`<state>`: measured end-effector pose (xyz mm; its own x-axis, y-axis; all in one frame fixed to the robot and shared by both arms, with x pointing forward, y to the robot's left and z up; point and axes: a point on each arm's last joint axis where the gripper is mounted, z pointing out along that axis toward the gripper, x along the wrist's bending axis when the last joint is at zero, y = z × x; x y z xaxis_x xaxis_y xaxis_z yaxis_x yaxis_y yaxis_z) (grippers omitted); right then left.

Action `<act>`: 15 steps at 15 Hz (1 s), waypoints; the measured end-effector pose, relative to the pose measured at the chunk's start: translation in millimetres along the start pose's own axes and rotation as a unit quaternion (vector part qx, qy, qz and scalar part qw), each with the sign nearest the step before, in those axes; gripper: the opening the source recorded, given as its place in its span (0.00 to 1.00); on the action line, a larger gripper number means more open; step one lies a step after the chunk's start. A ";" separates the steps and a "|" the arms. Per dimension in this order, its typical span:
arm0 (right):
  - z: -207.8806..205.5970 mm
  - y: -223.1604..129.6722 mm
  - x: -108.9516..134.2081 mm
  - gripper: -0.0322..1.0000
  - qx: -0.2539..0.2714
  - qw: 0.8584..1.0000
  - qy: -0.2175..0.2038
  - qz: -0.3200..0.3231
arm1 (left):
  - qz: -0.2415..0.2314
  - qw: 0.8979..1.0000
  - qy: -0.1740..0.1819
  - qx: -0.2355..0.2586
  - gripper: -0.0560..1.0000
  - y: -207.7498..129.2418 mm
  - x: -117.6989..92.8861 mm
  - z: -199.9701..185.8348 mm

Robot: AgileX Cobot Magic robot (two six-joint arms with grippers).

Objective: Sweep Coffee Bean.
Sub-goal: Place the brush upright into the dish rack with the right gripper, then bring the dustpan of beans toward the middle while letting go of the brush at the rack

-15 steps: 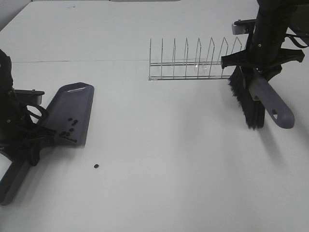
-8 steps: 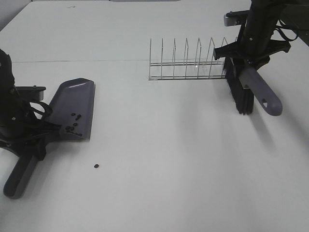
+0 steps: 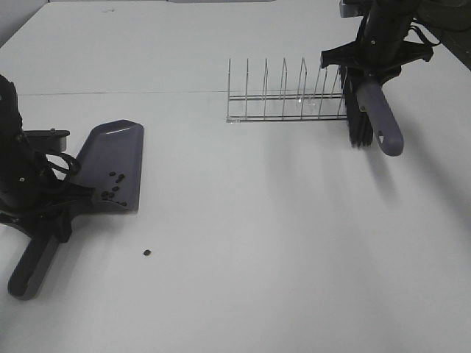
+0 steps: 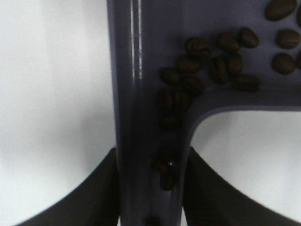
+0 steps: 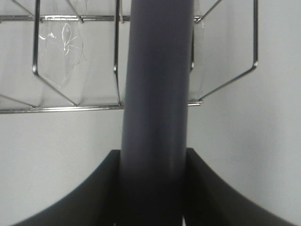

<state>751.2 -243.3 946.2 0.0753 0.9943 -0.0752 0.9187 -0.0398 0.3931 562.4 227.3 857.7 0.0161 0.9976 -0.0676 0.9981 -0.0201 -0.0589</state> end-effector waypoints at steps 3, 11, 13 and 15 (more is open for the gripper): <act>19.3 -4.9 2.4 0.38 0.014 1.000 -0.001 -0.012 | -0.006 1.000 -0.005 -0.006 0.37 1.0 -1.0 0.0; -7.6 3.4 -0.4 0.64 -0.008 1.000 0.002 -0.026 | -0.024 0.999 -0.023 -0.035 0.37 6.5 -4.0 -0.3; -28.8 7.4 -3.1 0.76 -0.017 0.999 0.003 -0.029 | -0.031 0.998 -0.029 -0.056 0.36 10.3 -5.0 -0.7; -48.7 10.8 -5.7 0.77 -0.029 0.999 0.004 -0.026 | -0.037 0.996 -0.035 -0.074 0.36 13.6 -5.7 -0.8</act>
<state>741.7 -244.5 995.5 0.0251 0.9956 -0.0898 0.8971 0.0172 0.4414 575.9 221.3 858.0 -0.0568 0.9889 -0.1372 0.9944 0.0683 0.0807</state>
